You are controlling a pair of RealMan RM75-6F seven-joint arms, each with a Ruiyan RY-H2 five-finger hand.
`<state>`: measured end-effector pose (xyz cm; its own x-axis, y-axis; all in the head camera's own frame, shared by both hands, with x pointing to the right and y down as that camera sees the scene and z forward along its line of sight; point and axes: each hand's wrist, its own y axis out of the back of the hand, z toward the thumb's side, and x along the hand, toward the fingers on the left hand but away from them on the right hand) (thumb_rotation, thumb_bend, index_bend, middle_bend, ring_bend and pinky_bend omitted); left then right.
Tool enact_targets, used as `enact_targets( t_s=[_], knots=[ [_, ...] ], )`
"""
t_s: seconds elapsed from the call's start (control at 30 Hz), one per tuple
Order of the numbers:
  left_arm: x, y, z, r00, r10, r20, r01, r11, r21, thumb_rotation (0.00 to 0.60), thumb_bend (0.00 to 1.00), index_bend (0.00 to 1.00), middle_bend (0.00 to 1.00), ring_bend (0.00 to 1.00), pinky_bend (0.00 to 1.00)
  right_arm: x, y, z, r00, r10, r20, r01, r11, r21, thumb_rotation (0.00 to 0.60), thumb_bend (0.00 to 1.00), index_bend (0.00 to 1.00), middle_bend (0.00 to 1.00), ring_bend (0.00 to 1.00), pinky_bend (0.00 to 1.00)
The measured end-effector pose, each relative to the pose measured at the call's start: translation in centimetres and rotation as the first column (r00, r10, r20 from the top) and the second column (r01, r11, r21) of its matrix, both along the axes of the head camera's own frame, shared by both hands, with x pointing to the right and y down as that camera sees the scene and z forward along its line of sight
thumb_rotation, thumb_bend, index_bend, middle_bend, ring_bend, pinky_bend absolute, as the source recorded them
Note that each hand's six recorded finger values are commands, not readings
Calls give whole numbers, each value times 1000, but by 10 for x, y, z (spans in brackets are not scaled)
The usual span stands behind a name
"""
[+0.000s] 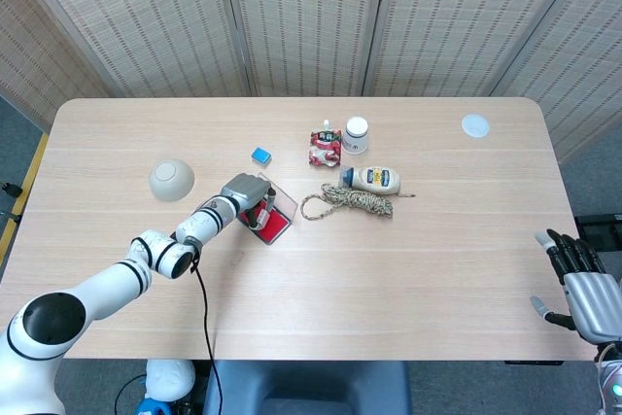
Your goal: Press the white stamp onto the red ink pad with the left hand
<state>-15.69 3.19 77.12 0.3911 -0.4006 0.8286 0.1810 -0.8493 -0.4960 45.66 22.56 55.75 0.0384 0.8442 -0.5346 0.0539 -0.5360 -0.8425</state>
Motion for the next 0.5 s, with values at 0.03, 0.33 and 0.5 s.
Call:
enact_targets(
  t_s=[0.03,0.33,0.5],
  knots=[
    [0,0,0,1000,0,-1,0,1000,0,600,260,742,1000,955,910,0,0,0,1000,0,0,0,1000,1,600,270,0,0,0,0],
    [-1,-2,-12,1000,14,-23,-13,1000,14,600,260,743,1000,955,910,-1,2,-4,1000,-6,11,6,1000,12,600,270,0,0,0,0],
    [-4,-1,-29,998,26,-57,-24,999,24,600,259,750,1000,955,910,-3,4,-7,1000,-17,22,17,1000,16,600,270,0,0,0,0]
  ],
)
